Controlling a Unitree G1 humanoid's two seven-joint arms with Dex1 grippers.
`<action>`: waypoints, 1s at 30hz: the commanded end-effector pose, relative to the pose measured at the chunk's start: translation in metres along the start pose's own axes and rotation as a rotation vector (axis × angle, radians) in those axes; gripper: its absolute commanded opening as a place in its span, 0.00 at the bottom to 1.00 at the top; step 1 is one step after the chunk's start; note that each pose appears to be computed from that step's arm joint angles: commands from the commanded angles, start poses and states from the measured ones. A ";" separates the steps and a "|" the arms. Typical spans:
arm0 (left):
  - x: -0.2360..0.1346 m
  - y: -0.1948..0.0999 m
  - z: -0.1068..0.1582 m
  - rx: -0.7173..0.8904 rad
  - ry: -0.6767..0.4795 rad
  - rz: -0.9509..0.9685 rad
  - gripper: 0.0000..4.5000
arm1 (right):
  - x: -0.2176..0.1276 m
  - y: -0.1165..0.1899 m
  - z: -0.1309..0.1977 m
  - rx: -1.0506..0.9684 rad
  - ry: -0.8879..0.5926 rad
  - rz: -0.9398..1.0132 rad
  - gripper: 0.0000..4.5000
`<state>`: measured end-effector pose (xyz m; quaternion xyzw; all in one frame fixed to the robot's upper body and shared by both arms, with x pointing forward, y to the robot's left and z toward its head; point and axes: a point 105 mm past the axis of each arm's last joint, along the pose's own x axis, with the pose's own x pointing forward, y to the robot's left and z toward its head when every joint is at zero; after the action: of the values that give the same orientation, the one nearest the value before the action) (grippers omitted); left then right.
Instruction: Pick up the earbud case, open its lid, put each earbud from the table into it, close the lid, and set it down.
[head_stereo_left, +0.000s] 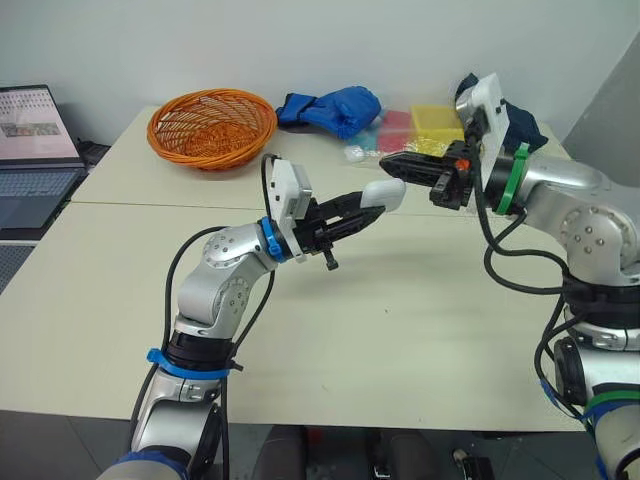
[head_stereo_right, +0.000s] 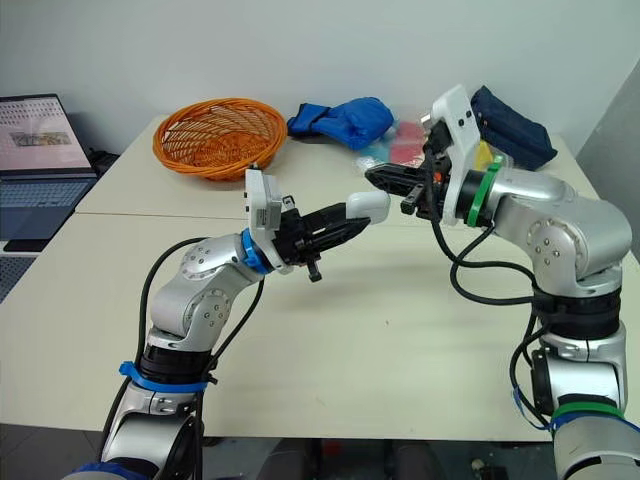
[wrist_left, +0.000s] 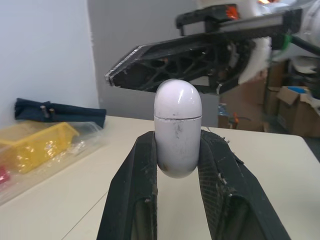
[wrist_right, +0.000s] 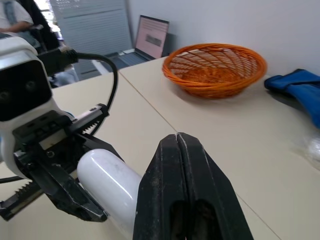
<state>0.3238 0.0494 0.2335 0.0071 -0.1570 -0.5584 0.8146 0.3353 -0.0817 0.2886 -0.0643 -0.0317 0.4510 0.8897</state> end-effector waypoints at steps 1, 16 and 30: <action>0.005 -0.001 0.018 0.053 -0.055 0.000 0.17 | -0.005 -0.001 0.034 -0.139 -0.171 -0.139 0.00; 0.008 0.006 0.023 0.079 -0.070 0.015 0.17 | 0.002 0.035 -0.006 0.102 -0.114 -0.149 0.00; 0.002 0.009 0.015 0.084 -0.002 0.009 0.17 | -0.027 0.026 0.020 0.000 -0.204 -0.050 0.29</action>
<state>0.3331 0.0524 0.2335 0.0226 -0.1533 -0.5450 0.8240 0.3036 -0.0765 0.2833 -0.0183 -0.0816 0.4216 0.9029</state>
